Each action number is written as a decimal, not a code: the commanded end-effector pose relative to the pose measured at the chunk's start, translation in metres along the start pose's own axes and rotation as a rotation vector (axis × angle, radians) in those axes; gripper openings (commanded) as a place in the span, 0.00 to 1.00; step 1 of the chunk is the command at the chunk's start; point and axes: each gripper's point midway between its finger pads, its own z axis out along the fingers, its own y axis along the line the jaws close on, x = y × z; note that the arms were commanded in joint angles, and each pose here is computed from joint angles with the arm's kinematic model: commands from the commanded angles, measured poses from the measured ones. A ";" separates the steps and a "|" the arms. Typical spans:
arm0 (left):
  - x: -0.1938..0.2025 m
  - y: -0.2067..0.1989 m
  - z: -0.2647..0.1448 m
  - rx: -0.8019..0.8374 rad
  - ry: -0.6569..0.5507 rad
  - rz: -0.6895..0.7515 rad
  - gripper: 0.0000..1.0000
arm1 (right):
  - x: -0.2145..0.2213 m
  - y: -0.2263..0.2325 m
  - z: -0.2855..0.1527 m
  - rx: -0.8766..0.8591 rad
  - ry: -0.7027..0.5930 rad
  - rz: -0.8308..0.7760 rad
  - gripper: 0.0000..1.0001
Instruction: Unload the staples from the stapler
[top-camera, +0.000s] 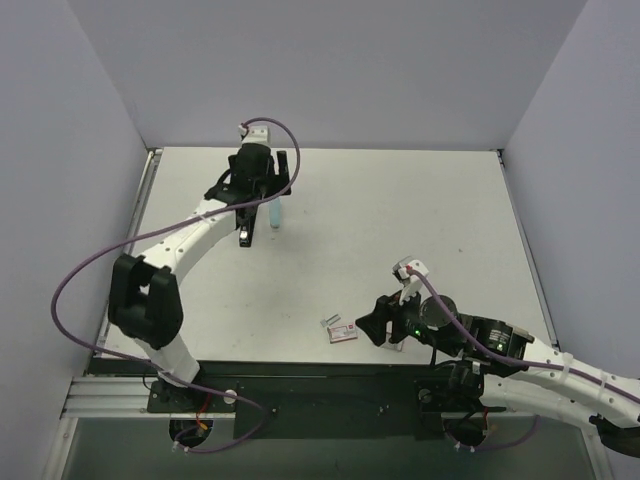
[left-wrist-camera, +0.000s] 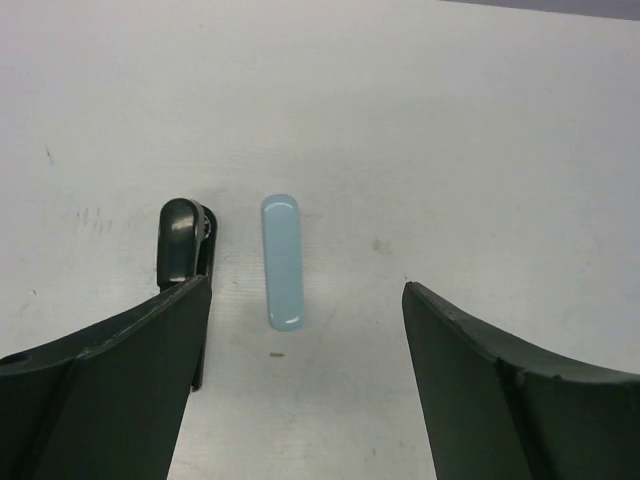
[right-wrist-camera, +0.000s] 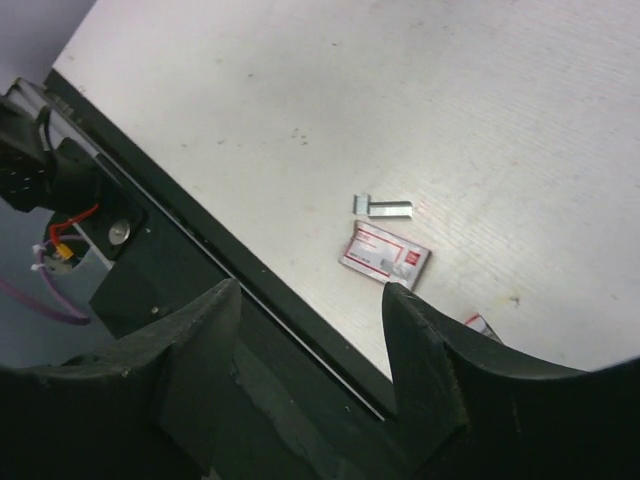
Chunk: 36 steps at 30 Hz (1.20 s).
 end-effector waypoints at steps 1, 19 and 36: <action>-0.005 -0.028 -0.058 0.090 -0.050 -0.023 0.88 | -0.002 -0.033 -0.012 0.205 0.019 0.041 0.56; 0.098 -0.076 -0.246 0.508 0.042 -0.031 0.83 | 0.102 -0.106 -0.042 0.584 0.355 0.142 0.59; 0.129 -0.090 -0.294 0.722 0.098 0.012 0.82 | 0.145 -0.116 -0.027 0.725 0.492 0.194 0.59</action>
